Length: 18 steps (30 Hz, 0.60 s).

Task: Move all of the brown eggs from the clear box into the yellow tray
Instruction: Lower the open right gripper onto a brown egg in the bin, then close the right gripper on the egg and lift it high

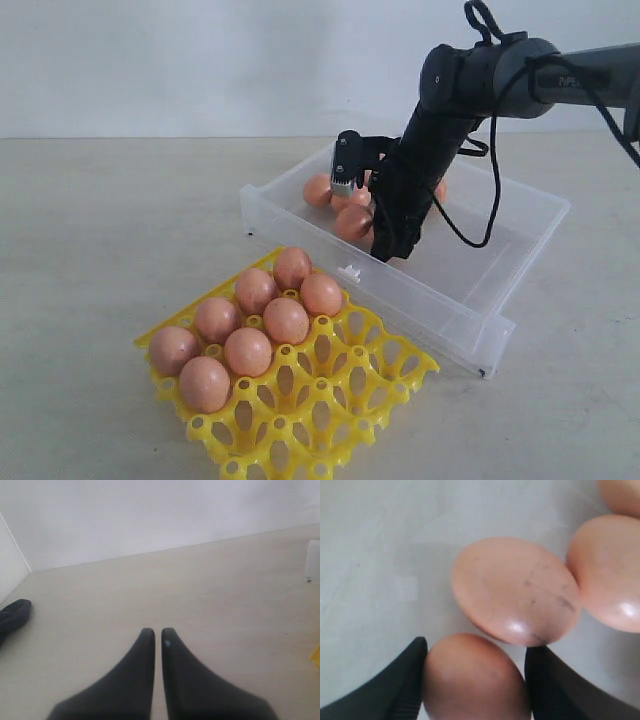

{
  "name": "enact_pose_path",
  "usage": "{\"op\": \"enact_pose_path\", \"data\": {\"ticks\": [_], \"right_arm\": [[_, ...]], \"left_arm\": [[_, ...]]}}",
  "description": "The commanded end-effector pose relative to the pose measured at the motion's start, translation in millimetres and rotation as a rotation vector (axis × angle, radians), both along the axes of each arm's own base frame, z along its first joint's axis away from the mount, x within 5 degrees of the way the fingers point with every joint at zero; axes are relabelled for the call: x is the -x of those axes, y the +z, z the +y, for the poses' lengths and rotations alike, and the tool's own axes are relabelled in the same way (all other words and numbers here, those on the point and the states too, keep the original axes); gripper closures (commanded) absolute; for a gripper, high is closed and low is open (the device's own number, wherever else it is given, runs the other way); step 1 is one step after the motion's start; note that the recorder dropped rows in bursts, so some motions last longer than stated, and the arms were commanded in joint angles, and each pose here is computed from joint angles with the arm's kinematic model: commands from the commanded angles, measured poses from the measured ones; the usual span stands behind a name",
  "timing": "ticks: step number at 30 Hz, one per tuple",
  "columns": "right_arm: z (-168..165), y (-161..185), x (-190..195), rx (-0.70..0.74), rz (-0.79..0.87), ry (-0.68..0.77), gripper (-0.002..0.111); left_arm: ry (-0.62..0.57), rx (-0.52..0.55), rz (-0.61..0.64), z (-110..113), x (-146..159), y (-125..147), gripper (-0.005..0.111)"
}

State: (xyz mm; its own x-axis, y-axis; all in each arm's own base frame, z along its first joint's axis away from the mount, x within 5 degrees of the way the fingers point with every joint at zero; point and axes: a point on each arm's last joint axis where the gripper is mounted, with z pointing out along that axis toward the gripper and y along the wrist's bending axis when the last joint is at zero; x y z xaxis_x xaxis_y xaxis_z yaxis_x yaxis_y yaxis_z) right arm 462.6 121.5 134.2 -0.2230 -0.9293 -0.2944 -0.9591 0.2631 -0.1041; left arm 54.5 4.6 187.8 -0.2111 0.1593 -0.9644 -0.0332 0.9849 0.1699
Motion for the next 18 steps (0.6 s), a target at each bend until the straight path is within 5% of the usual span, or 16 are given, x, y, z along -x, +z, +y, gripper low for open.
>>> {"op": "enact_pose_path", "data": {"ticks": [1,18], "right_arm": [[-2.8,-3.0,-2.3,-0.032,0.034,-0.168,0.109],[-7.6,99.9,17.8,-0.146,-0.012,-0.436,0.109]], "left_arm": [[0.002,0.003,0.0,0.1,0.1,-1.0,0.103],[0.002,0.003,0.0,0.1,0.1,-1.0,0.103]]}}
